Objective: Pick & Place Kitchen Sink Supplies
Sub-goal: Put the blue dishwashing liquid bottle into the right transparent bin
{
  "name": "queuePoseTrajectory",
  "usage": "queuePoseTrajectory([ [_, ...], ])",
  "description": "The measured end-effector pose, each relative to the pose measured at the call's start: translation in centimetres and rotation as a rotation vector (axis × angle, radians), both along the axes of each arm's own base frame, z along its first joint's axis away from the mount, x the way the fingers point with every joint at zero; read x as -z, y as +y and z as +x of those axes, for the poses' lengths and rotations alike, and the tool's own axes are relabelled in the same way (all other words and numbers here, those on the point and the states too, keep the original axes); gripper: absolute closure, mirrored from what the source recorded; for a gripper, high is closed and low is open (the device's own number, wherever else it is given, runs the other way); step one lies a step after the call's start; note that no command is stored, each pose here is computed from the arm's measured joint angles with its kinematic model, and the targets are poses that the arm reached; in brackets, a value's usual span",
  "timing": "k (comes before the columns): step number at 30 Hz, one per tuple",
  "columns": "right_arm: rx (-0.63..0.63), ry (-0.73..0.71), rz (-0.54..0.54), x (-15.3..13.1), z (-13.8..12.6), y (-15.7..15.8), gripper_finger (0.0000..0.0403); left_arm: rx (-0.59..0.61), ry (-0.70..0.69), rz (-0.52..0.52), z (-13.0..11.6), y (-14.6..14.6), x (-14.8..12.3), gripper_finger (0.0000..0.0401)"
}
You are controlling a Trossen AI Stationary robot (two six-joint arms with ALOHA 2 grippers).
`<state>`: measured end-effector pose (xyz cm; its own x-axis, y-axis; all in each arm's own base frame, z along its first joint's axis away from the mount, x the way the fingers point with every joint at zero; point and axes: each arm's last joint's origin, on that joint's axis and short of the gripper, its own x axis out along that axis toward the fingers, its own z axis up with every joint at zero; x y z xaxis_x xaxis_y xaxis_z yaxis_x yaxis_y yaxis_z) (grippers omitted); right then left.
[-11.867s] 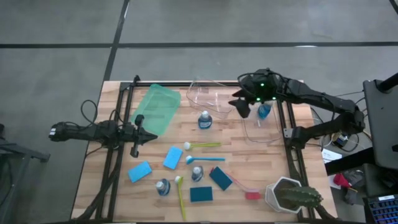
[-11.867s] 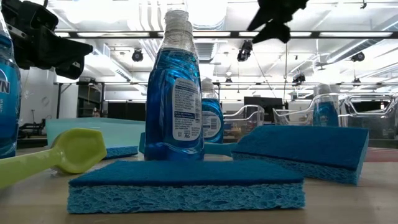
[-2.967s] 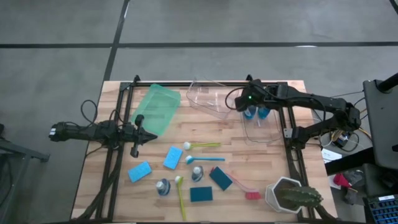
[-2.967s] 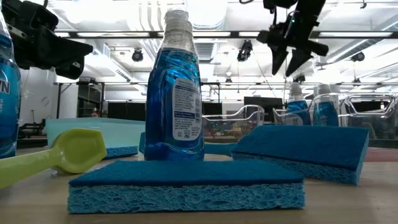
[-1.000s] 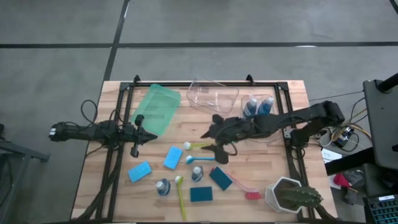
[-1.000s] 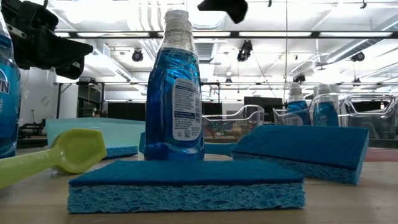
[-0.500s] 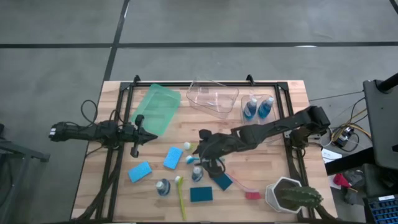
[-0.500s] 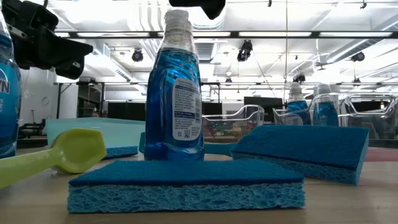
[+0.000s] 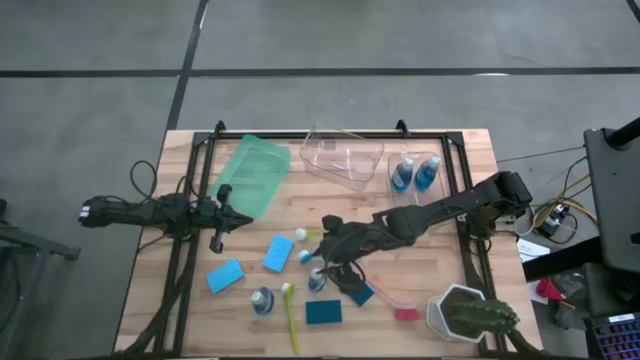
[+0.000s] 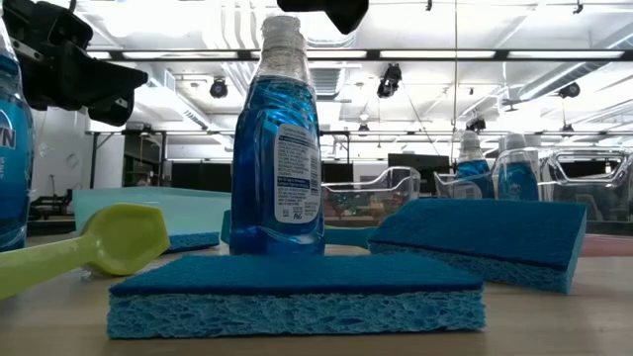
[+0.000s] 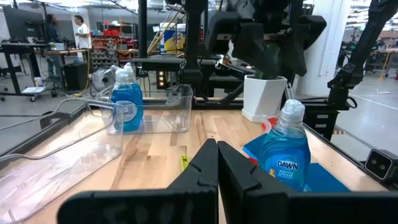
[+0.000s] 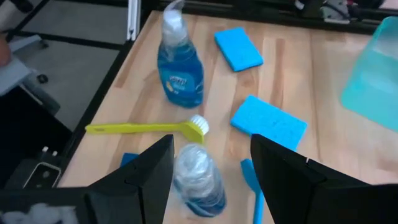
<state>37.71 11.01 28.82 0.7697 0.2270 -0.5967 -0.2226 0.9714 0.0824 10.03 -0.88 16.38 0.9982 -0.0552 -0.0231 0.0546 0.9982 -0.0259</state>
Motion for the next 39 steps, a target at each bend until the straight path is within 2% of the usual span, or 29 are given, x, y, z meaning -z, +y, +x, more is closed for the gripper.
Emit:
queuePoseTrajectory([
  [24,0.001,-0.093,0.051,1.8,0.0,0.8,0.019,0.0,0.0,0.0,0.0,0.0,0.0,0.0401],
  [34,0.022,-0.073,0.07,2.2,-0.1,0.9,0.0121,0.0,0.0,0.0,0.0,0.0,0.0,0.0401],
  [39,0.034,-0.067,0.062,2.5,-0.2,0.9,0.0106,0.0,0.0,0.0,0.0,0.0,0.0,0.0401],
])
